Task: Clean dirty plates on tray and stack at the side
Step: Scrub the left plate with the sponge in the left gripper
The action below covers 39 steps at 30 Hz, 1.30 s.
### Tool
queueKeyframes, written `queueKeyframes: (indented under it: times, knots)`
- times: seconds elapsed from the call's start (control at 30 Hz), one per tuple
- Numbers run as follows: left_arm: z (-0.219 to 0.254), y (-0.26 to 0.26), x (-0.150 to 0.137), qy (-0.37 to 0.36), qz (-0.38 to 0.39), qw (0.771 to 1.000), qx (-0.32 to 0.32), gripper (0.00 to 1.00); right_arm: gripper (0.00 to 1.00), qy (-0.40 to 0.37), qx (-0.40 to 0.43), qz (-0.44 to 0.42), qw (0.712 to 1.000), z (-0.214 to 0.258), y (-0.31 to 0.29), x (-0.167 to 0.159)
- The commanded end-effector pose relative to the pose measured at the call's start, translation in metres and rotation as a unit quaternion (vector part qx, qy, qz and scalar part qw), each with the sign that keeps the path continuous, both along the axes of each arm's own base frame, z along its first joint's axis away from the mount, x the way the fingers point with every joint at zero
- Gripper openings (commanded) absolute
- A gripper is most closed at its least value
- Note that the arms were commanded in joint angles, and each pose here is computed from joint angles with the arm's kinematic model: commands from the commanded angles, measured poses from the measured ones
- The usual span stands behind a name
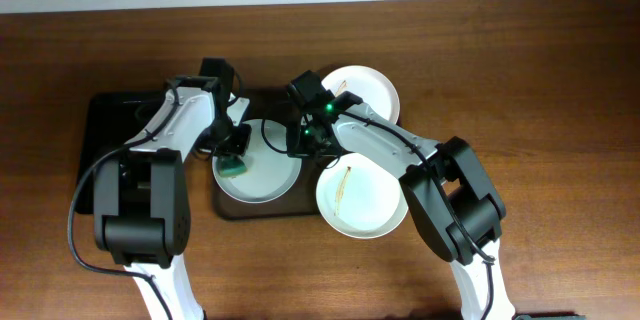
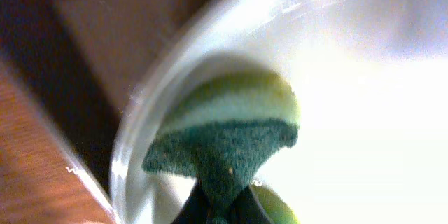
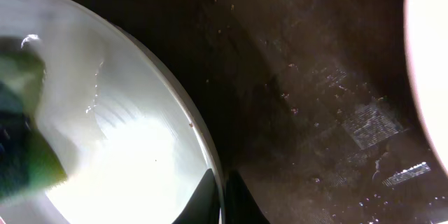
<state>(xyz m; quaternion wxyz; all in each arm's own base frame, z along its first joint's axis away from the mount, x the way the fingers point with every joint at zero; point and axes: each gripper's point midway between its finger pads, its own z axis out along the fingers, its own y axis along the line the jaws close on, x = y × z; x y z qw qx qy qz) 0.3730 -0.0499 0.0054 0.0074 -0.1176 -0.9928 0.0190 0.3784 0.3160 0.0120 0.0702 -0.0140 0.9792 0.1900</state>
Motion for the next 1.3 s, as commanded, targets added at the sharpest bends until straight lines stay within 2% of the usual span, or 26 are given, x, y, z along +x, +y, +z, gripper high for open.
queueKeyframes:
  times: [0.0, 0.07, 0.13, 0.17, 0.2, 0.23, 0.3, 0.4, 0.43, 0.53, 0.57, 0.6, 0.63, 0.7, 0.8, 0.93, 1.0, 1.07, 1.1, 1.17, 1.27]
  knots:
    - [-0.006, -0.051, -0.034, 0.065, -0.049, 0.985, -0.152, 0.01, 0.04, -0.005, 0.002, -0.007, 1.0, 0.002, 0.001, 0.005]
    - [-0.003, -0.062, -0.028, 0.05, -0.059, 0.979, -0.186, 0.01, 0.04, -0.005, 0.002, -0.007, 1.0, 0.002, 0.001, 0.005]
    - [-0.005, -0.061, -0.016, 0.024, -0.063, 0.981, -0.18, 0.01, 0.04, -0.005, 0.002, -0.007, 1.0, 0.002, 0.001, 0.005]
    - [-0.009, -0.054, -0.002, -0.001, -0.058, 0.986, -0.154, 0.01, 0.04, -0.005, 0.002, -0.007, 1.0, 0.002, 0.001, 0.005]
    - [-0.014, -0.036, 0.014, -0.028, -0.02, 0.995, -0.096, 0.01, 0.04, -0.005, 0.002, -0.007, 1.0, 0.002, 0.001, 0.005]
    - [-0.018, -0.006, 0.027, -0.053, 0.044, 0.998, -0.01, 0.01, 0.05, -0.005, 0.002, -0.006, 1.0, 0.002, 0.001, 0.005]
    - [-0.016, 0.03, 0.021, -0.054, 0.112, 0.988, 0.092, 0.01, 0.05, -0.005, 0.002, -0.006, 1.0, 0.002, 0.001, 0.005]
    - [-0.008, 0.064, 0.007, -0.046, 0.148, 0.969, 0.193, 0.01, 0.04, -0.005, 0.002, -0.007, 1.0, 0.002, 0.001, 0.005]
    - [-0.006, 0.069, 0.007, -0.051, 0.161, 0.964, 0.206, 0.01, 0.05, -0.005, 0.002, -0.007, 1.0, 0.002, 0.001, 0.005]
    - [-0.006, 0.065, 0.026, -0.09, 0.176, 0.962, 0.189, 0.01, 0.04, -0.005, 0.002, -0.006, 1.0, 0.002, 0.001, 0.005]
    - [-0.009, 0.053, 0.038, -0.106, 0.172, 0.967, 0.156, 0.01, 0.05, -0.005, 0.002, -0.007, 1.0, 0.002, 0.001, 0.005]
    - [-0.011, 0.036, 0.045, -0.11, 0.143, 0.977, 0.113, 0.01, 0.05, -0.005, 0.002, -0.006, 1.0, 0.002, 0.001, 0.005]
    - [-0.013, -0.006, 0.054, -0.114, 0.054, 0.992, 0.018, 0.01, 0.04, -0.005, 0.002, -0.006, 1.0, 0.002, 0.001, 0.005]
    - [-0.006, -0.067, 0.052, -0.12, -0.08, 0.983, -0.116, 0.01, 0.05, -0.005, 0.002, -0.006, 1.0, 0.002, 0.001, 0.005]
    - [-0.004, -0.086, 0.034, -0.093, -0.12, 0.974, -0.166, 0.01, 0.04, -0.005, 0.002, -0.005, 1.0, 0.002, 0.001, 0.005]
    - [-0.01, -0.073, 0.007, -0.032, -0.099, 0.985, -0.141, 0.01, 0.05, -0.005, 0.002, -0.005, 1.0, 0.002, 0.001, 0.005]
    - [-0.017, -0.03, 0.019, -0.045, 0.003, 0.999, -0.015, 0.01, 0.04, -0.005, 0.002, -0.005, 1.0, 0.002, 0.001, 0.005]
    - [-0.013, 0.005, 0.043, -0.104, 0.079, 0.988, 0.086, 0.01, 0.05, -0.005, 0.001, -0.005, 1.0, 0.002, 0.001, 0.005]
    - [-0.009, 0.016, 0.053, -0.132, 0.107, 0.979, 0.115, 0.01, 0.05, -0.005, 0.001, -0.005, 1.0, 0.002, 0.001, 0.005]
    - [-0.001, 0.022, 0.074, -0.18, 0.125, 0.967, 0.13, 0.01, 0.05, -0.005, 0.001, -0.005, 1.0, 0.002, 0.001, 0.005]
    - [0.006, 0.02, 0.073, -0.173, 0.122, 0.969, 0.127, 0.01, 0.05, -0.004, 0.0, -0.005, 1.0, 0.002, 0.0, 0.004]
